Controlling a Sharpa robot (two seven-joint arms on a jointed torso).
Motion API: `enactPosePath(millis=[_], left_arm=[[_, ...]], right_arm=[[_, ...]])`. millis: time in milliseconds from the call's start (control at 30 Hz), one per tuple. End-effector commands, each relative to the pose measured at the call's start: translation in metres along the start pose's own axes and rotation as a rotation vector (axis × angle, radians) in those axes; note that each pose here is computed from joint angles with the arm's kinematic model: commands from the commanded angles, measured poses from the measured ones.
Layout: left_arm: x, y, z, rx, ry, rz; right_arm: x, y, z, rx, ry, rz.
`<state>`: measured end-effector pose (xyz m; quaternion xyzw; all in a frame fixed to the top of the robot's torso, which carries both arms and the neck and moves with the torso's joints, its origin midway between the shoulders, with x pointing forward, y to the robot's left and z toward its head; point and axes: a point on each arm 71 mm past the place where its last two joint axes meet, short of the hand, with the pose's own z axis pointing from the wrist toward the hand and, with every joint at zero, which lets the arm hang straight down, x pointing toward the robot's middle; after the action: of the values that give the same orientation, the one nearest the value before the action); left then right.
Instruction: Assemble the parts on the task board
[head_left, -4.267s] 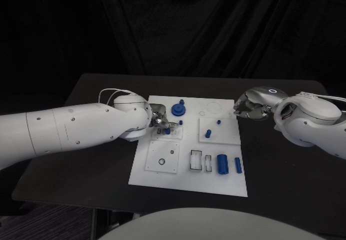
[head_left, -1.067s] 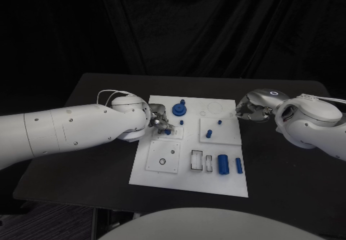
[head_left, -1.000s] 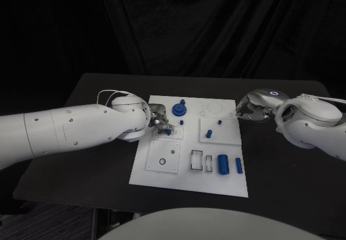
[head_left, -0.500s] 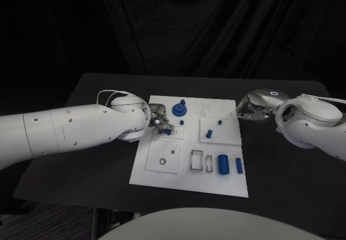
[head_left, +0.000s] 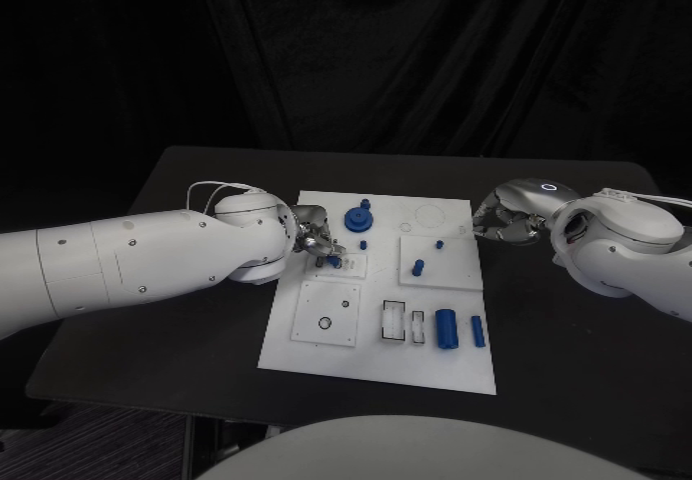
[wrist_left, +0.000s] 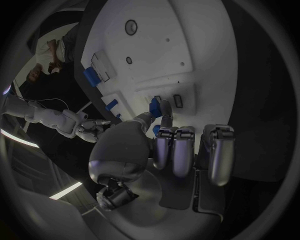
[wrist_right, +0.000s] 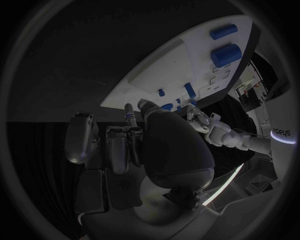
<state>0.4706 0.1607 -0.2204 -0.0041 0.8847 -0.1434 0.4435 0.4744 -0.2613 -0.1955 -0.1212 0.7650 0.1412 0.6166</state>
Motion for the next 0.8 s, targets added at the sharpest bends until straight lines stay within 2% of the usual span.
enactPosePath(millis=[33,800], left_arm=[[-0.0011,-0.0014,-0.0001,0.014,-0.025,-0.023],[-0.0021,-0.0039,0.006,0.015,-0.021,-0.015]], right_arm=[[0.0019,-0.0019,-0.0005,0.02,0.01,-0.004],[0.0025,-0.0012,-0.0005,0.019,0.015,-0.004]])
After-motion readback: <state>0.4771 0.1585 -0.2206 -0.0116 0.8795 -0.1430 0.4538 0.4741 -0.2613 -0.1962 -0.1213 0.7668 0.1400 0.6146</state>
